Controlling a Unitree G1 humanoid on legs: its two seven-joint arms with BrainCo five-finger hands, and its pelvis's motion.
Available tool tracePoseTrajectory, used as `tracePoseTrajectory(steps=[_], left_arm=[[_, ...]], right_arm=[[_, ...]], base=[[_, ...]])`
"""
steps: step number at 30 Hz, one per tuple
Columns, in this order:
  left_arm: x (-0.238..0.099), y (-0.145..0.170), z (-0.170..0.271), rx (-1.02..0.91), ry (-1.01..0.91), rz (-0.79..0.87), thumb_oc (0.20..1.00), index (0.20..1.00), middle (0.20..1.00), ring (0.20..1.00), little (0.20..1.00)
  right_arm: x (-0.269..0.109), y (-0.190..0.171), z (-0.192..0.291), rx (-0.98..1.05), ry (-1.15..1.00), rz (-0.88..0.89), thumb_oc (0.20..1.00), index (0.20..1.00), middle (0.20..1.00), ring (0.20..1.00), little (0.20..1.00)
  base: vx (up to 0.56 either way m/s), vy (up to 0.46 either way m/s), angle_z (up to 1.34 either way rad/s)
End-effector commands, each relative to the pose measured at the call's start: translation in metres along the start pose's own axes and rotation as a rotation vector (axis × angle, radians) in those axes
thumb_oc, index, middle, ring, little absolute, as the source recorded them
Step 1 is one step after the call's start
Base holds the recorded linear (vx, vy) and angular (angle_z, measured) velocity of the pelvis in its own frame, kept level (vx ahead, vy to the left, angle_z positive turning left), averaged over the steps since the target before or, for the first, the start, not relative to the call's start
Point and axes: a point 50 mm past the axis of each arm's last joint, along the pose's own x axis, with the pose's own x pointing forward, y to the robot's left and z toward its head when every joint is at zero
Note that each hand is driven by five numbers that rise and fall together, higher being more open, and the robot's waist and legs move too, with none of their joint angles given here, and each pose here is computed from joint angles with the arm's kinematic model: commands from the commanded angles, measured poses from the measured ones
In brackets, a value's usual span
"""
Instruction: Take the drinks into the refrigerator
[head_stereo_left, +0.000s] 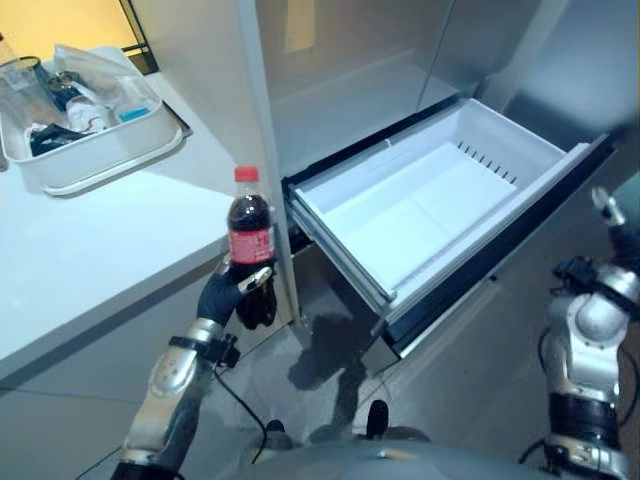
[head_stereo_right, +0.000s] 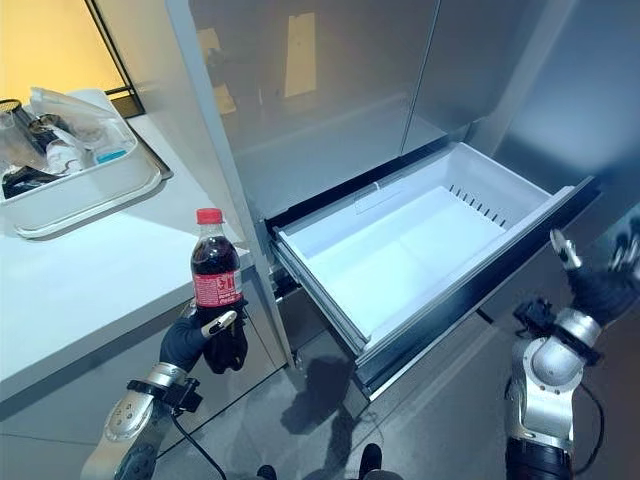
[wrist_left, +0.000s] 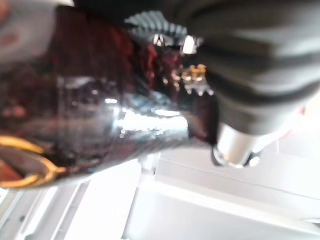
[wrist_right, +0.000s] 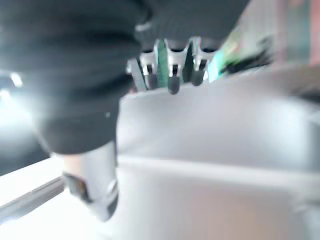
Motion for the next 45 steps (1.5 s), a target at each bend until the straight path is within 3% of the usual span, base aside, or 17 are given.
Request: tracePoseTrajectory(steps=[1, 8, 13, 14, 23, 36, 45], left_arm=[[0.015, -0.013, 0.066, 0.082, -0.361, -0.066, 0.200, 0.200, 0.200, 0.200, 0.200], [0.010, -0.003, 0.075, 0.191, -0.385, -0.073, 0.200, 0.200, 0.200, 0.200, 0.200], [0.013, -0.008, 0.095, 0.291, -0.440, -0.198, 0.200, 0.200, 0.200, 0.200, 0.200], [0.013, -0.013, 0.100, 0.300, -0.452, -0.270, 0.200, 0.200, 0.200, 0.200, 0.200], [0.036, -0.028, 0.086, 0.309, -0.396, -0.450, 0.200, 0.200, 0.200, 0.200, 0.200], [0.066, -0.063, 0.048, 0.297, -0.242, -0.622, 0.200, 0.200, 0.200, 0.200, 0.200], [0.084, -0.088, 0.014, 0.321, -0.132, -0.644, 0.200, 0.200, 0.200, 0.200, 0.200]], right_arm=[[0.013, 0.020, 0.047, 0.124, -0.256, 0.101, 1.000, 1.000, 1.000, 1.000, 1.000], [0.010, 0.051, 0.065, 0.191, -0.292, 0.572, 1.000, 1.000, 1.000, 1.000, 1.000], [0.004, 0.076, 0.031, 0.228, -0.046, 0.955, 1.000, 1.000, 1.000, 1.000, 1.000], [0.000, 0.084, 0.018, 0.214, 0.051, 1.113, 1.000, 1.000, 1.000, 1.000, 1.000], [-0.043, 0.135, -0.037, 0.301, 0.423, 1.495, 1.000, 1.000, 1.000, 1.000, 1.000], [-0.094, 0.199, -0.012, 0.542, 0.392, 1.602, 1.000, 1.000, 1.000, 1.000, 1.000], [-0.126, 0.244, 0.010, 0.668, 0.398, 1.609, 1.000, 1.000, 1.000, 1.000, 1.000]], base=[[0.00, 0.000, 0.00], [0.00, 0.000, 0.00], [-0.01, -0.019, 0.01], [-0.01, -0.020, 0.04], [0.00, -0.001, 0.04], [0.00, 0.002, 0.02], [0.00, 0.000, 0.00]])
